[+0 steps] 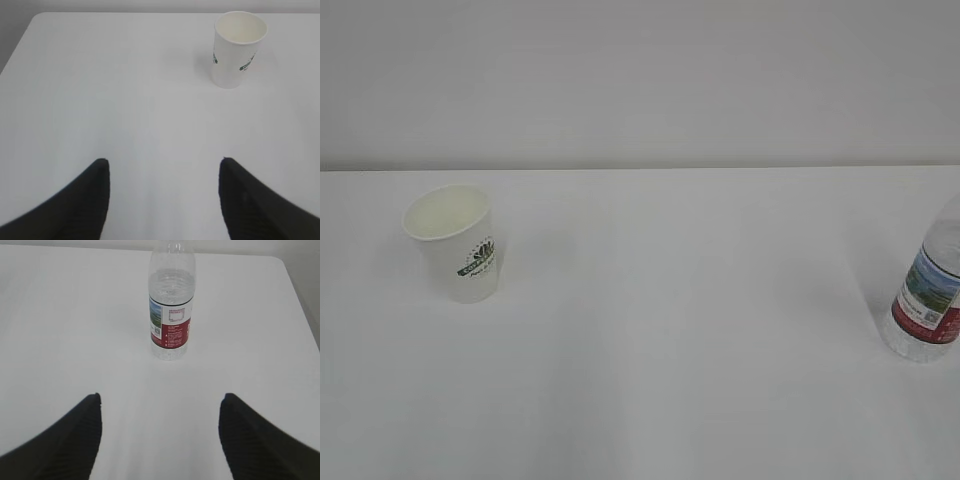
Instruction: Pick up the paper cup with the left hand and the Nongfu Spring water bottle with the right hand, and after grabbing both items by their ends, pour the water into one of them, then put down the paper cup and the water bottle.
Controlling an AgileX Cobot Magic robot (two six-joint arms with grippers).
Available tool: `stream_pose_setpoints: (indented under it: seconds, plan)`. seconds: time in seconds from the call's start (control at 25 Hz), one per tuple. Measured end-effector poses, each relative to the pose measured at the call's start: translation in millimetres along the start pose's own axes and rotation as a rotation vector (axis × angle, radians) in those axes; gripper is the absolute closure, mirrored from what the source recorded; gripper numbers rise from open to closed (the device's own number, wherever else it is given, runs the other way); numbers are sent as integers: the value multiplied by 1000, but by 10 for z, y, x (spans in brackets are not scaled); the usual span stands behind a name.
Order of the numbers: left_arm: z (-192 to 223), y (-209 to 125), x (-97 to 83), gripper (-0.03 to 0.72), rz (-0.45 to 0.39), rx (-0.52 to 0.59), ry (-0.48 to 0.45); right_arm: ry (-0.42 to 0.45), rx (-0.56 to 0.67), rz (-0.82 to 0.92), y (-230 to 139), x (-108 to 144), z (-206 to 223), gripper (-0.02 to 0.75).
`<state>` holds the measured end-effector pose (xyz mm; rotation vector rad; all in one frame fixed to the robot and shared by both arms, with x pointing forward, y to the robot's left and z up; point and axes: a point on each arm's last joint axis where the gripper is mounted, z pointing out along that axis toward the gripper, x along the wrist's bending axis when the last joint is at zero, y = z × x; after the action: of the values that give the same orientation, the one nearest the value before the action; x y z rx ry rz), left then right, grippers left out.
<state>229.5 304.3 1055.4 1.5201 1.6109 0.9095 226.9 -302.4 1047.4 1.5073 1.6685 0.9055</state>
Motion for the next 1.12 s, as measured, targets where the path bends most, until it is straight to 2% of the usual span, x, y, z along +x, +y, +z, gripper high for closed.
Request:
stream_pose_setpoints:
  seconds: [1.12]
  plan:
    - [0, 2, 0, 213, 0, -2, 0, -2, 0, -1, 0, -1, 0, 188]
